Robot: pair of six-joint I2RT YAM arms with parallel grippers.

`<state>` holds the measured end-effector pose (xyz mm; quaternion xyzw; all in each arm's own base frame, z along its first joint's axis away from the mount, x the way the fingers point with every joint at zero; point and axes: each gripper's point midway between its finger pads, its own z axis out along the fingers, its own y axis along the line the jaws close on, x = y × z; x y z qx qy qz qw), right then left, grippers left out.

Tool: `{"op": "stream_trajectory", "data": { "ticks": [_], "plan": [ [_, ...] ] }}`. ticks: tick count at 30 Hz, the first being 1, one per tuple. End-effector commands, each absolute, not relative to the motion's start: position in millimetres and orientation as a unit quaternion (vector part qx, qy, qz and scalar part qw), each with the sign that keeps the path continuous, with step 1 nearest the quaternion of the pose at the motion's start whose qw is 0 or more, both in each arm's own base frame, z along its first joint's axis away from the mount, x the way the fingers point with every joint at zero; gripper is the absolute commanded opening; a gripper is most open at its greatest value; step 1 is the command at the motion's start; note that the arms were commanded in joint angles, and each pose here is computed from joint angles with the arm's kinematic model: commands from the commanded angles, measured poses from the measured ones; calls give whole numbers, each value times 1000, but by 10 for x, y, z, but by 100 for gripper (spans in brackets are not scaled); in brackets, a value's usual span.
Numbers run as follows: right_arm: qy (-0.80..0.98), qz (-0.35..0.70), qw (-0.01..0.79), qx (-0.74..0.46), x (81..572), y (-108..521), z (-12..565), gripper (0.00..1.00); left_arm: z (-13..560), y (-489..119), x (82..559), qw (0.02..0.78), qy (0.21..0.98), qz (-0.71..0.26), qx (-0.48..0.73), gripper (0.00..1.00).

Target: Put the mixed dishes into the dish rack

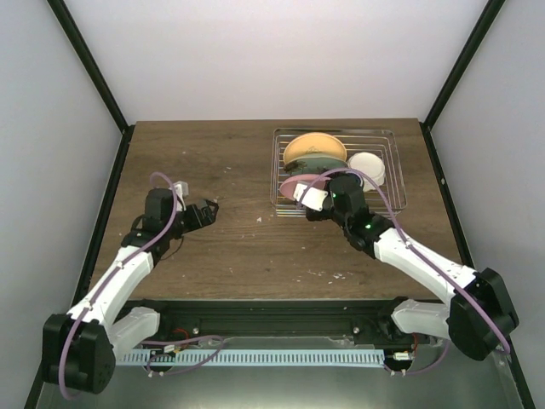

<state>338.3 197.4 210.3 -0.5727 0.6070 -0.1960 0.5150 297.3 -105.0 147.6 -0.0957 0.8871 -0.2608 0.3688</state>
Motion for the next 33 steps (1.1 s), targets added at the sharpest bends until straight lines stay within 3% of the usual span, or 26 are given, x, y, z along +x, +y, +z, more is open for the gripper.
{"op": "stream_trajectory", "data": {
  "ticks": [1, 9, 17, 23, 33],
  "plan": [
    [642, -111, 554, -518, 3369, 2149, 2461, 100, 1678, -1100, 3154, 390, 876, -270, -83, 100],
    [704, 101, 598, -369, 3418, 2218, 2937, 100, 1959, -1103, 3386, 435, 858, -263, -66, 100],
    [754, 255, 585, -154, 3785, 1392, 3071, 100, 1985, -1075, 3492, 478, 840, -253, -52, 100],
    [771, 291, 566, -32, 3899, 847, 2774, 100, 2014, -1037, 3513, 510, 821, -252, -55, 100],
    [799, 226, 557, -9, 3894, 535, 2462, 100, 1936, -838, 3460, 515, 822, -219, -105, 100]
  ]
}}
